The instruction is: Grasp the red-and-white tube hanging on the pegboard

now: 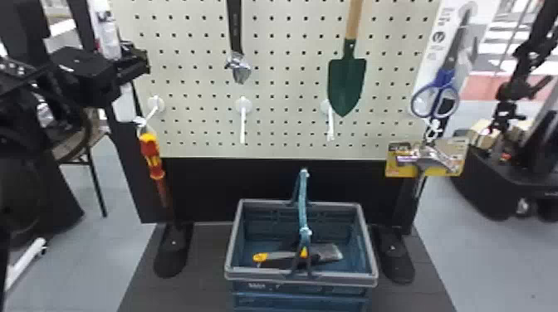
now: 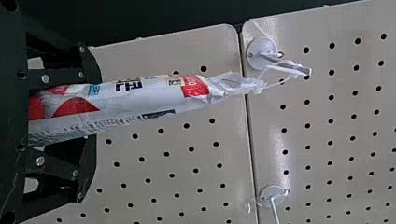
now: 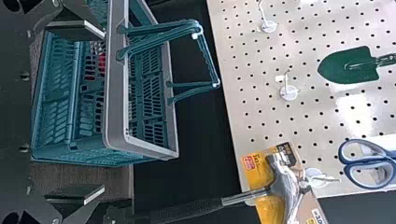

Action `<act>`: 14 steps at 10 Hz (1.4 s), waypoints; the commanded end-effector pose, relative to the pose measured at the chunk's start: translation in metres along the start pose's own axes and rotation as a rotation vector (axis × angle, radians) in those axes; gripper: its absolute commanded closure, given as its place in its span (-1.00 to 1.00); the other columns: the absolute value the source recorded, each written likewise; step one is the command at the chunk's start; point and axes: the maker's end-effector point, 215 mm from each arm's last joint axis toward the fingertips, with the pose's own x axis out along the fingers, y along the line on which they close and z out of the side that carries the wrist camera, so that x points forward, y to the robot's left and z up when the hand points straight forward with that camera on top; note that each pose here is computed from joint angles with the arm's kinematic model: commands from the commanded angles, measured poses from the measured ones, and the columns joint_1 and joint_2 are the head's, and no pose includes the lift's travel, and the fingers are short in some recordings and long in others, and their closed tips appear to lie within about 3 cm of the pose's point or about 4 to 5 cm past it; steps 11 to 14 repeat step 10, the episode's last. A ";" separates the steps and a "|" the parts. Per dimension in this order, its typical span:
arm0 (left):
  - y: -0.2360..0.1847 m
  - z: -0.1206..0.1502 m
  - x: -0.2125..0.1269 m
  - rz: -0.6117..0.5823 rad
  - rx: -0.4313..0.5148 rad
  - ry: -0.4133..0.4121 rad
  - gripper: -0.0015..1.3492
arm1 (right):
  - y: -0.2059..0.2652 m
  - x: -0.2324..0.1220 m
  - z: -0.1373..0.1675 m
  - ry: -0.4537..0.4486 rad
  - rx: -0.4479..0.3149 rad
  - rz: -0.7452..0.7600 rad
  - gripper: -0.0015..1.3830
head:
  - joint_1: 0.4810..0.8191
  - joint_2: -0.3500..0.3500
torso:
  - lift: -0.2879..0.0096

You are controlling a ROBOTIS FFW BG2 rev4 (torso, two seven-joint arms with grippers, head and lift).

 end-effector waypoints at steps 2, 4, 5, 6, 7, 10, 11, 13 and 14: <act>0.000 -0.001 -0.001 0.000 -0.002 -0.001 0.80 | 0.000 -0.001 -0.002 0.004 0.002 -0.002 -0.78 | -0.60 0.00 | 0.26; 0.001 0.002 -0.001 0.001 -0.003 -0.008 0.80 | 0.000 -0.001 -0.002 0.005 0.001 -0.002 -0.78 | -0.60 0.00 | 0.26; 0.001 0.003 -0.001 0.002 -0.003 -0.010 0.80 | 0.000 -0.001 -0.002 0.005 0.001 -0.002 -0.78 | -0.60 0.00 | 0.26; 0.001 0.001 -0.001 0.001 -0.004 -0.007 0.80 | 0.000 -0.001 -0.002 0.005 0.001 -0.002 -0.78 | -0.60 0.00 | 0.26; 0.003 0.004 -0.001 0.005 -0.002 -0.013 0.80 | 0.000 -0.001 -0.002 0.005 0.001 -0.002 -0.78 | -0.60 0.00 | 0.26; 0.003 0.002 -0.002 0.005 -0.004 -0.011 0.80 | 0.000 -0.001 -0.002 0.005 0.001 -0.002 -0.78 | -0.60 0.00 | 0.26; 0.003 0.002 -0.002 0.005 -0.004 -0.011 0.80 | 0.000 -0.001 -0.002 0.005 0.001 -0.002 -0.78 | -0.60 0.00 | 0.26; 0.003 0.002 -0.002 0.005 -0.004 -0.011 0.80 | 0.000 -0.001 -0.002 0.005 0.001 -0.002 -0.78 | -0.60 0.00 | 0.26; 0.003 0.002 -0.002 0.005 -0.004 -0.011 0.80 | 0.000 -0.001 -0.002 0.005 0.001 -0.002 -0.78 | -0.60 0.00 | 0.26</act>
